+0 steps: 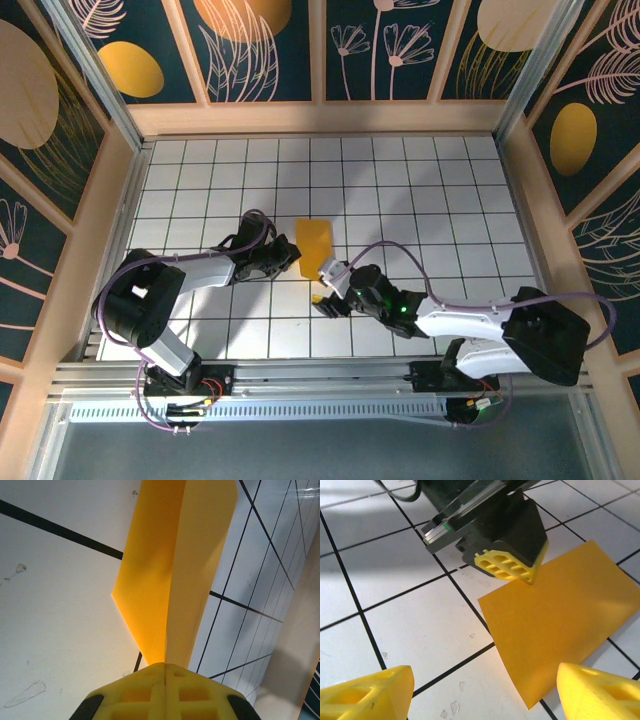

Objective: Fold a paper plane with a square sheet of paper (fold left side to right side)
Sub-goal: Third fold the triangle at the center of the table.

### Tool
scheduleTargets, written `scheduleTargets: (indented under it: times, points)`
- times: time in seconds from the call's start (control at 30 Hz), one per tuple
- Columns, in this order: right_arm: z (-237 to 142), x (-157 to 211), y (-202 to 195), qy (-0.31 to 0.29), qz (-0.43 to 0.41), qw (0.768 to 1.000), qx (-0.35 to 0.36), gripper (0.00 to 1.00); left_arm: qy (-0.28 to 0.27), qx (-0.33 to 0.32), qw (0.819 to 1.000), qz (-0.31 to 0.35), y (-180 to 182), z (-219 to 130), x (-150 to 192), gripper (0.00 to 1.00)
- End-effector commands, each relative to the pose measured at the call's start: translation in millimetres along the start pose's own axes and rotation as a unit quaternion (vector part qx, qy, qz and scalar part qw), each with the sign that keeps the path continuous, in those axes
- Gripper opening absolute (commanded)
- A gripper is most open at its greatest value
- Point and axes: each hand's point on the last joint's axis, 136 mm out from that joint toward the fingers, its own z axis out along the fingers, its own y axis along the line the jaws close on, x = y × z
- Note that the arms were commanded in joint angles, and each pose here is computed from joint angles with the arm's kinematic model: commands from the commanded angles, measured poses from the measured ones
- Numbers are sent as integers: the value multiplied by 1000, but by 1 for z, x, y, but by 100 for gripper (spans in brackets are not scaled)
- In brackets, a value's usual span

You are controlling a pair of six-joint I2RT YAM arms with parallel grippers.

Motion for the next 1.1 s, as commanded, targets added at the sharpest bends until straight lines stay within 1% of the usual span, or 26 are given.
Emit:
scheduleTargets:
  times: [0.0,0.27,0.37,0.43,0.53,0.63,0.7,0.77,0.83,0.9,0.97,1.07]
  points:
    - [10,-4,-9,-3,-63,996,62,76,2,12,1000,-9,-7,-2,4,0]
    - [44,-8,-10,10,-101,991,84,76,5,15,1000,-8,-9,0,6,0]
    - [57,-11,-9,12,-103,991,85,70,6,16,1000,-8,-9,0,7,0]
    - [65,-11,-11,17,-98,991,89,63,7,16,1000,-7,-10,0,8,0]
    - [72,-12,-13,21,-94,991,97,50,7,17,1000,-7,-10,0,8,0]
    - [73,-10,-14,25,-90,990,101,34,8,15,1000,-8,-9,0,9,0]
    - [72,-6,-16,31,-88,990,105,20,7,15,1000,-6,-9,0,9,0]
    - [71,-2,-16,37,-85,990,107,9,5,15,1000,-5,-9,0,8,0]
    - [69,3,-18,45,-83,990,108,0,3,12,1000,-1,-10,-1,7,8]
    - [68,7,-18,50,-80,989,110,0,-3,11,1000,5,-13,-4,4,15]
    - [66,9,-20,54,-73,990,111,0,-15,10,1000,13,-17,-11,-1,27]
    - [63,9,-22,49,-50,992,105,0,-32,4,999,26,-20,-27,-11,36]
